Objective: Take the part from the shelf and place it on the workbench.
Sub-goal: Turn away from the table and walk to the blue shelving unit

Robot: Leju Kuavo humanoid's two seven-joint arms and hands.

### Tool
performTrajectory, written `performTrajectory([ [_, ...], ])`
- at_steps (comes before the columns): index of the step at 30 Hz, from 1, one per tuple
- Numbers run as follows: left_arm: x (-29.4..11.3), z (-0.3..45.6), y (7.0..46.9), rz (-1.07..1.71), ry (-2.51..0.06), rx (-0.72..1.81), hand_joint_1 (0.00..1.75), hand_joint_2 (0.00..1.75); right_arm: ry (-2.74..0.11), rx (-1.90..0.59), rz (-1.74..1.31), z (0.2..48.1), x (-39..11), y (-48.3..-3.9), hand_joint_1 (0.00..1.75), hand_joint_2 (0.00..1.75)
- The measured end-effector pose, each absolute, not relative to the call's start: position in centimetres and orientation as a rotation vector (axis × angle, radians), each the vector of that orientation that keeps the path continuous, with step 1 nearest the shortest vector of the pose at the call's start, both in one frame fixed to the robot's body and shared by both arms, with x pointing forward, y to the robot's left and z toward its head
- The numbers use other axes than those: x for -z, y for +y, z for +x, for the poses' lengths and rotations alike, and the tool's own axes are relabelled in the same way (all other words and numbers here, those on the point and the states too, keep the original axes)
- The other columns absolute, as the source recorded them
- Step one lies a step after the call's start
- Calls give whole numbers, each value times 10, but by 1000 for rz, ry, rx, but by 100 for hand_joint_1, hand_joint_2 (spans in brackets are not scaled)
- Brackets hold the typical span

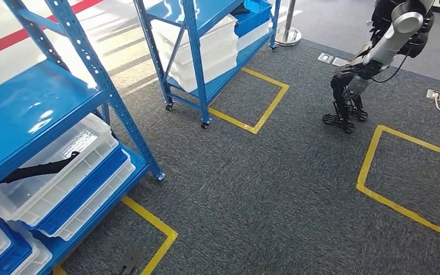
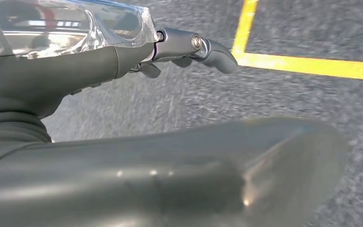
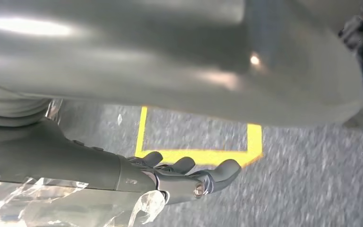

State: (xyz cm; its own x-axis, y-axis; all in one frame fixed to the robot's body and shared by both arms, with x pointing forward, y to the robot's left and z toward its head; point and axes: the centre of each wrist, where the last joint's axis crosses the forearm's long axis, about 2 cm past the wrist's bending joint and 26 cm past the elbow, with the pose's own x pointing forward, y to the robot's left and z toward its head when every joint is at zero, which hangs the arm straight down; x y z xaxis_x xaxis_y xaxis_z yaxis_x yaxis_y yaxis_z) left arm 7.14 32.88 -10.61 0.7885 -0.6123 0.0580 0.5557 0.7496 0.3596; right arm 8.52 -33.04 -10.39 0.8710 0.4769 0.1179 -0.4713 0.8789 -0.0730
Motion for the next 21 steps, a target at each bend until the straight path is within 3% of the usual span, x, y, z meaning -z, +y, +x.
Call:
performTrajectory([
  [21,105,78,331,345,-181,638,0,0,-129,-495,-33,81,105,-327,0,0],
])
